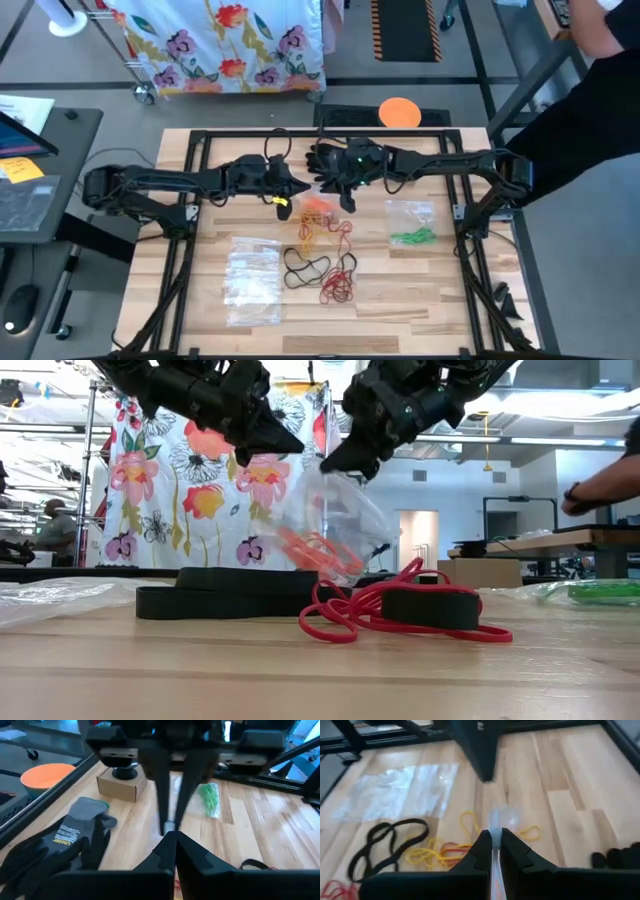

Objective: Sort rubber bands
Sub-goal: Close the transparent zip bag containing the orange rubber bands

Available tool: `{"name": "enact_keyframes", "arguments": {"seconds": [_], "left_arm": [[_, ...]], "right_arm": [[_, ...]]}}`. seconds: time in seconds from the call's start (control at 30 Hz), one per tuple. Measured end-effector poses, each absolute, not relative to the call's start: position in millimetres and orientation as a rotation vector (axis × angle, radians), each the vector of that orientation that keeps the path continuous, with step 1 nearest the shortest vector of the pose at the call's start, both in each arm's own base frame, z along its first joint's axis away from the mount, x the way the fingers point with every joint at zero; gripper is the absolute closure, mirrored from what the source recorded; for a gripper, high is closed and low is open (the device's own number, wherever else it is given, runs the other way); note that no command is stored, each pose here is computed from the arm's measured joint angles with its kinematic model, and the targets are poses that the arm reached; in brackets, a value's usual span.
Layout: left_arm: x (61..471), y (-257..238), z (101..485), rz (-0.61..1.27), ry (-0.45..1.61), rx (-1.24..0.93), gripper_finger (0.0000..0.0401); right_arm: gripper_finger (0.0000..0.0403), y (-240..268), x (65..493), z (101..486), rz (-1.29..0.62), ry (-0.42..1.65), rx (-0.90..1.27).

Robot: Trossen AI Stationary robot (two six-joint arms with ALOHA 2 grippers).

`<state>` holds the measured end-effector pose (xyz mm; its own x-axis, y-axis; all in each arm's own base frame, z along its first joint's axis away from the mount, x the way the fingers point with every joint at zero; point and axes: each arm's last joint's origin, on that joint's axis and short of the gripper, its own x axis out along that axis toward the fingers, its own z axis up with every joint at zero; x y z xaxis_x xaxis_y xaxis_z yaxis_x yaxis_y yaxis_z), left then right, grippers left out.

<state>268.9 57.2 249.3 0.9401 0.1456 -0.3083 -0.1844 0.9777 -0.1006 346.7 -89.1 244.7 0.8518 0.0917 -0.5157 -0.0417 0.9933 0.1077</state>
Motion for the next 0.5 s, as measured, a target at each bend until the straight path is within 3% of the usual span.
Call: {"name": "enact_keyframes", "arguments": {"seconds": [0.4, 0.5], "left_arm": [[272.5, 54.4, 251.4, 0.146, 0.264, -0.124, 0.0400], [279.4, 55.9, 245.4, 0.148, 0.254, -0.135, 0.0383]], "right_arm": [[0.0385, -89.5, 347.2, 245.5, 0.034, 0.546, 0.080], [0.0385, -86.8, 347.9, 245.6, 0.041, 0.546, 0.078]]}}
